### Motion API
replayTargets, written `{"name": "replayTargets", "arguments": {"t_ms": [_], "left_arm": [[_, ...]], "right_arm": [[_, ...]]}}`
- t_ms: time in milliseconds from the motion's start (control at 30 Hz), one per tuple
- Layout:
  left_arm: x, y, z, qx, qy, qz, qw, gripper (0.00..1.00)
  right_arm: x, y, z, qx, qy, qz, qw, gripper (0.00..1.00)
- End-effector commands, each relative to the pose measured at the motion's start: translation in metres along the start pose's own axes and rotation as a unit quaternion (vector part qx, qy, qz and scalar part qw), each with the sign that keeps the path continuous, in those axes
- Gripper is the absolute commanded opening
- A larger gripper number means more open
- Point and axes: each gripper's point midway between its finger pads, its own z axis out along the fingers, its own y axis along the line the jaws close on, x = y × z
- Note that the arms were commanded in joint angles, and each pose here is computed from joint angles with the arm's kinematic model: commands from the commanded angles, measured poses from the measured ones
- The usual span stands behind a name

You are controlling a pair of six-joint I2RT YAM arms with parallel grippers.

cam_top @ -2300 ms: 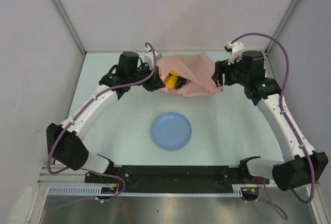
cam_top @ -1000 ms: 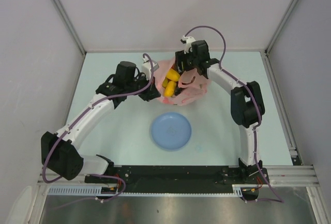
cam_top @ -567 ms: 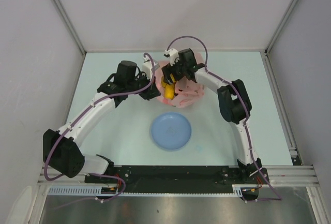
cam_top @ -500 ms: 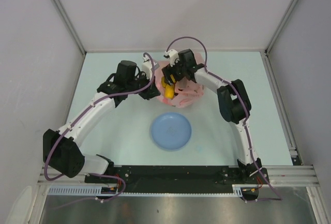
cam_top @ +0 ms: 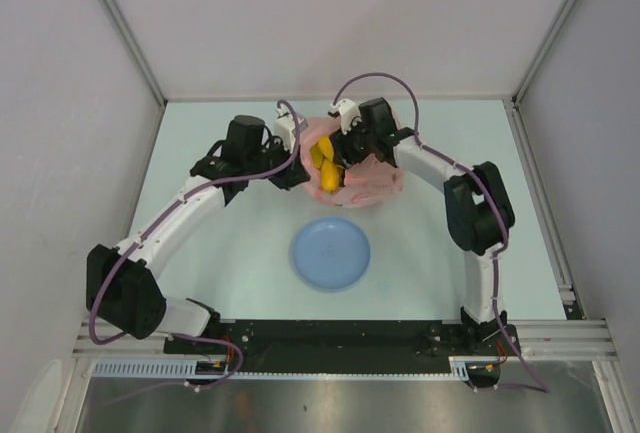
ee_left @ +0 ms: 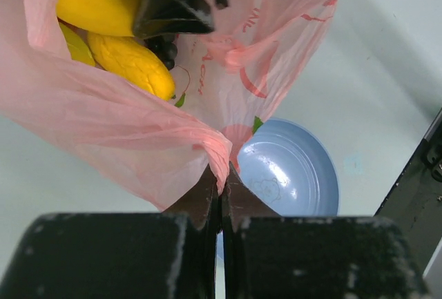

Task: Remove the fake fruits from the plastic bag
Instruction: Take out the fake fruit from the plastic bag, then place the fake fruit on the plate.

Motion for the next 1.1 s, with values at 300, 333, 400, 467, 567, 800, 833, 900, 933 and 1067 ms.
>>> {"name": "replayTargets", "arguments": {"t_ms": [300,333,400,467,567,800,833,900,933,1067], "left_arm": [[-0.031,0.011,0.002,-0.02,-0.049,-0.012,0.999,0.0],[-0.029,0.011,0.003,-0.021,-0.047,-0.014,0.999,0.0],[-0.029,0.012,0.004,-0.022,-0.046,-0.018,0.999,0.0],[-0.028,0.013,0.005,-0.023,-0.045,-0.021,0.999,0.0],[-0.029,0.013,0.007,-0.023,-0.046,-0.027,0.998,0.0],[-0.029,0.013,0.008,-0.02,-0.048,-0.039,0.998,0.0],[-0.028,0.013,0.008,-0.02,-0.047,-0.04,0.998,0.0],[-0.026,0.011,0.008,-0.019,-0.046,-0.043,0.998,0.0],[-0.026,0.011,0.007,-0.019,-0.047,-0.044,0.998,0.0],[-0.024,0.011,0.005,-0.021,-0.049,-0.046,0.998,0.0]], "right_arm": [[0.002,0.087,-0.14,-0.111,-0.021,-0.093,0.989,0.0],[0.017,0.096,-0.15,-0.119,-0.013,-0.116,0.986,0.0],[0.043,0.114,-0.154,-0.143,0.006,-0.171,0.975,0.0],[0.069,0.126,-0.155,-0.163,0.019,-0.213,0.963,0.0],[0.093,0.141,-0.148,-0.199,0.042,-0.248,0.947,0.0],[0.099,0.168,-0.113,-0.231,0.033,-0.287,0.929,0.0],[0.099,0.169,-0.109,-0.232,0.029,-0.295,0.926,0.0],[0.093,0.168,-0.096,-0.222,0.015,-0.314,0.923,0.0],[0.092,0.171,-0.093,-0.222,0.011,-0.325,0.919,0.0],[0.088,0.176,-0.078,-0.229,-0.013,-0.365,0.903,0.0]]}}
